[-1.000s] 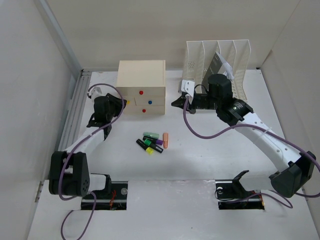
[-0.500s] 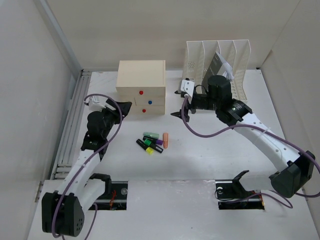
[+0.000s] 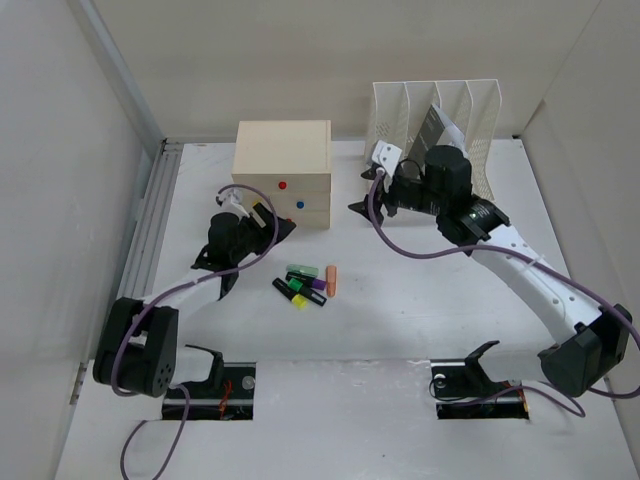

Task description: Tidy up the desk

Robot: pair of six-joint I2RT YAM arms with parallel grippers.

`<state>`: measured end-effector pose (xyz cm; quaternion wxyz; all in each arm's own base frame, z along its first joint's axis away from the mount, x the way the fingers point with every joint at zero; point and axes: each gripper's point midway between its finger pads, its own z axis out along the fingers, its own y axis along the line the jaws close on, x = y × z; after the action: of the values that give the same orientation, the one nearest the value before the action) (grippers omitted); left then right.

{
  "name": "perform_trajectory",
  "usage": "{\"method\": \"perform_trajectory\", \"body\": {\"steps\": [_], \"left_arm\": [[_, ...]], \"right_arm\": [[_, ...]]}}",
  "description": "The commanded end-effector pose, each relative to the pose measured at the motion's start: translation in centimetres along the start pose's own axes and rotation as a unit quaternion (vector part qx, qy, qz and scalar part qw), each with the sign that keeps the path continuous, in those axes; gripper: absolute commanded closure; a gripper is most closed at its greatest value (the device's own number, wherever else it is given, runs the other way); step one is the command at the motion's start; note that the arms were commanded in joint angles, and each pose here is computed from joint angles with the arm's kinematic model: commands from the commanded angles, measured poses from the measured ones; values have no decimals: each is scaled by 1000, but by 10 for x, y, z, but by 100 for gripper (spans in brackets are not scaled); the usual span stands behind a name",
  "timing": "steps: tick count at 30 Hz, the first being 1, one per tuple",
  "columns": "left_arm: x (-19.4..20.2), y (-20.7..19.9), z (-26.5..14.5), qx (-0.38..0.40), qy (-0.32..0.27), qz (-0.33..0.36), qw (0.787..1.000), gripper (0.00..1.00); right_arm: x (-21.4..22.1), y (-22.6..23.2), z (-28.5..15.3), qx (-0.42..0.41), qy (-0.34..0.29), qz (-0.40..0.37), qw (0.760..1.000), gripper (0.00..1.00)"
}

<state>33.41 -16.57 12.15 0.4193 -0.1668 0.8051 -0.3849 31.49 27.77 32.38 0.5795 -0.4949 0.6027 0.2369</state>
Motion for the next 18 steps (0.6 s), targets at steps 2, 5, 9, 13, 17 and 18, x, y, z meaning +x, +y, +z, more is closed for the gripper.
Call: {"method": "perform_trajectory", "body": {"steps": [2,5,9,13,17,18], "left_arm": [[-30,-42,16,59,-39,39,997,34],[-27,-40,28,50,-36,39,997,35],[-29,-47,43,53,-37,43,997,38],[-27,-60,53,63,-39,49,996,44],[-32,-65,58,55,-56,51,996,47],[-31,-66,58,52,-59,51,996,48]], "right_arm": [[-24,-14,-8,30,-37,8,999,27],[-25,-16,-9,30,-42,11,999,29],[-27,-16,-10,31,-46,9,998,30],[-29,-19,-14,37,-48,7,998,30],[-30,-16,-14,28,-51,7,998,32],[-30,-16,-14,28,-51,7,998,32]]}}
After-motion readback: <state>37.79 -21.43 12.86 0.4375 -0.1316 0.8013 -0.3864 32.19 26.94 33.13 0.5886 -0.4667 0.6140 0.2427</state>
